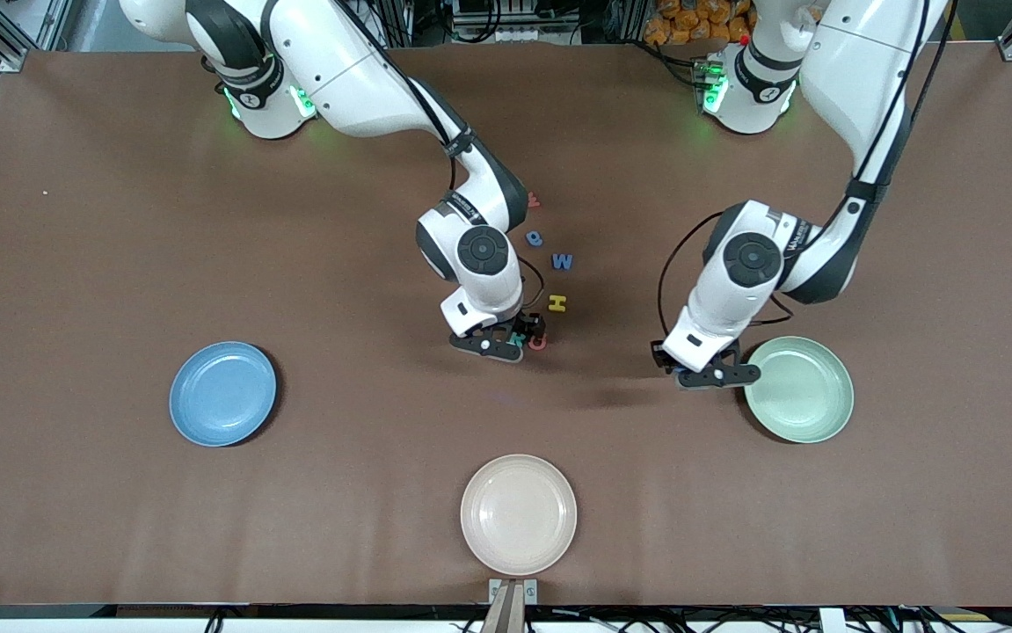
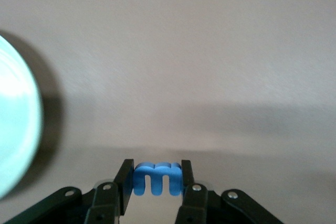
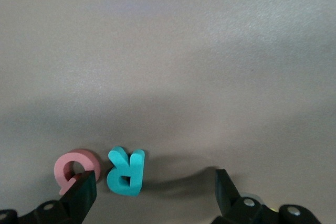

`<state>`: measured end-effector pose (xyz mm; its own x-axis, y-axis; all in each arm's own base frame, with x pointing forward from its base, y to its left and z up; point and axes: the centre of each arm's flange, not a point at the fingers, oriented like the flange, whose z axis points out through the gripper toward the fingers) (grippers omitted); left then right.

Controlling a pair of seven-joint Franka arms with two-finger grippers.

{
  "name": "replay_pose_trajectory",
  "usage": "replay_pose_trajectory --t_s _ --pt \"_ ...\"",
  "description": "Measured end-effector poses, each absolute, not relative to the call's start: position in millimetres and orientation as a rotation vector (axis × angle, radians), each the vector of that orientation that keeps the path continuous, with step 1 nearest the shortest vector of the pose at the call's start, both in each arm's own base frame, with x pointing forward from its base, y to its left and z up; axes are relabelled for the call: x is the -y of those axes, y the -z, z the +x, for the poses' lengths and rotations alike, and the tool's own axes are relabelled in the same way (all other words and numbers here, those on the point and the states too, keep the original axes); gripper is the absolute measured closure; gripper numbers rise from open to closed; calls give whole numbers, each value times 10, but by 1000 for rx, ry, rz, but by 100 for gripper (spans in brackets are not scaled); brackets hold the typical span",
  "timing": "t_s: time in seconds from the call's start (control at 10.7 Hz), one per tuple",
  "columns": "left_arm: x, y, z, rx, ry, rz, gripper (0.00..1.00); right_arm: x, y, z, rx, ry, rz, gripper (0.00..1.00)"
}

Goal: Sort uppercase to blue plate, lowercase to green plate
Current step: 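Carry the m to the green plate with the left gripper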

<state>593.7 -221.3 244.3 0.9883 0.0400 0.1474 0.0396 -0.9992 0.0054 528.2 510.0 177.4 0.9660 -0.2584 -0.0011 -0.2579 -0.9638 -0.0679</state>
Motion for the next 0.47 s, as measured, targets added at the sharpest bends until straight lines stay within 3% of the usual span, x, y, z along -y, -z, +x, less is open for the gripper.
replay_pose_trajectory --t_s 0.47 --pt "974 -2442 6284 184 -205 3113 60 -5168 -1727 5246 -351 42 -3072 0"
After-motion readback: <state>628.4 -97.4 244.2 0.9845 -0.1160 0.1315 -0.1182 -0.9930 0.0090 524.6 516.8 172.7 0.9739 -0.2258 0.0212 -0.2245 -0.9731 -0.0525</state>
